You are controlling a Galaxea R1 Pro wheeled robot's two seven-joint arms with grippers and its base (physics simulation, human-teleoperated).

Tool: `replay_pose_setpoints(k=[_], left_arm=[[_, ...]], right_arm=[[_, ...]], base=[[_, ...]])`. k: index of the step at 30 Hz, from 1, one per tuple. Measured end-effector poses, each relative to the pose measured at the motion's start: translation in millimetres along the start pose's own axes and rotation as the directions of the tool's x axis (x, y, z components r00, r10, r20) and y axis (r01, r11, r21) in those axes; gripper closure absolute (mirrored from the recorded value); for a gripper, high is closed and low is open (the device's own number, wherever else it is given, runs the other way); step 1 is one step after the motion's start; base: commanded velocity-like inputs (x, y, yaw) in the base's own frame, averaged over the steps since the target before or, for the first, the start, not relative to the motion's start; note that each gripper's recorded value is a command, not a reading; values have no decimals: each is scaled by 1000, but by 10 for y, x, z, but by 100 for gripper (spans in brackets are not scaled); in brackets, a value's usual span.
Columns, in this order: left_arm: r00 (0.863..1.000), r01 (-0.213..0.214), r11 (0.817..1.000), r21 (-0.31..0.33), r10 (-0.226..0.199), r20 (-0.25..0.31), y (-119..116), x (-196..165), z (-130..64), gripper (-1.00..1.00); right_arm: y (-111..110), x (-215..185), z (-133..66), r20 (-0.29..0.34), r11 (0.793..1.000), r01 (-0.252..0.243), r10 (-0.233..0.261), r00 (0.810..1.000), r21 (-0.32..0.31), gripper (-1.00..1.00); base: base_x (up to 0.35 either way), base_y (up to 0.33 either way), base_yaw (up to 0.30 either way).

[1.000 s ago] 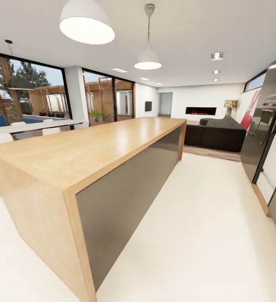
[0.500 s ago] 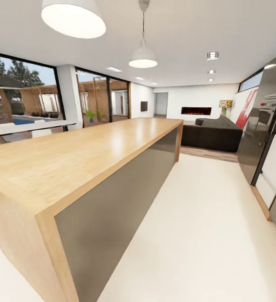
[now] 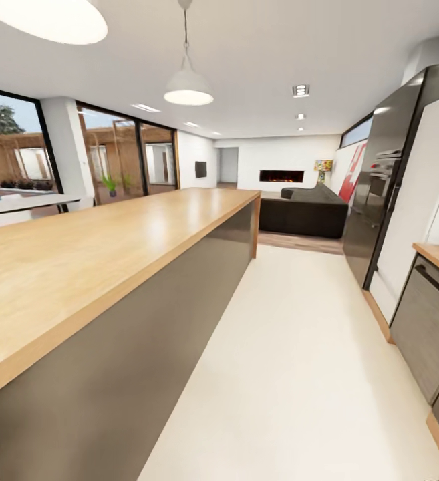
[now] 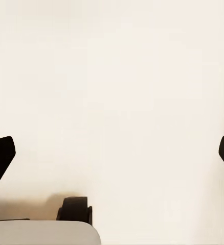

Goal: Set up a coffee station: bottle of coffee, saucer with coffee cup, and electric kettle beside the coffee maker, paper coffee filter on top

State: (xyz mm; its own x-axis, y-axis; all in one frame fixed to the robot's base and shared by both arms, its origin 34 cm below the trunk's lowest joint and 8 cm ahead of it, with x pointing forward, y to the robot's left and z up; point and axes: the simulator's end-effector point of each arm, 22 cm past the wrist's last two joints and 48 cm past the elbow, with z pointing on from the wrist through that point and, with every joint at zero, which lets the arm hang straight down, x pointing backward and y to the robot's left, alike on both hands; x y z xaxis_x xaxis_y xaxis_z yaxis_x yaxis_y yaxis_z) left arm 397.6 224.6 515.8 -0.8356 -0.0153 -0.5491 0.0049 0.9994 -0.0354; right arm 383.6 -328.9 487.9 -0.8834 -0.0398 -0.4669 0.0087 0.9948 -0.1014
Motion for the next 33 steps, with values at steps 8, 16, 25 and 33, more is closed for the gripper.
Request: replay_pose_setpoints(k=[8,16,25,33], left_arm=[[1000,0,1000,0,0,0,1,0,0,-100],[1000,1,1000,0,-1,0,2,0,0,-100],[1000,1,1000,-1,-1,0,5,0,-1,-100],[1000,2,1000,-1,-2,0,7,0,-1,-100]], right_arm=[[2,0,0,0,1000,0,0,1000,0,-100],[4,1,0,0,1000,0,0,1000,0,-100],[2,1,-1,0,1000,0,0,1000,0,-100],[2,-2,0,1,1000,0,0,1000,1,-100]], base=[[276,-184,-254],[290,-134,-254],[317,-14,-168],[325,-1,-15]])
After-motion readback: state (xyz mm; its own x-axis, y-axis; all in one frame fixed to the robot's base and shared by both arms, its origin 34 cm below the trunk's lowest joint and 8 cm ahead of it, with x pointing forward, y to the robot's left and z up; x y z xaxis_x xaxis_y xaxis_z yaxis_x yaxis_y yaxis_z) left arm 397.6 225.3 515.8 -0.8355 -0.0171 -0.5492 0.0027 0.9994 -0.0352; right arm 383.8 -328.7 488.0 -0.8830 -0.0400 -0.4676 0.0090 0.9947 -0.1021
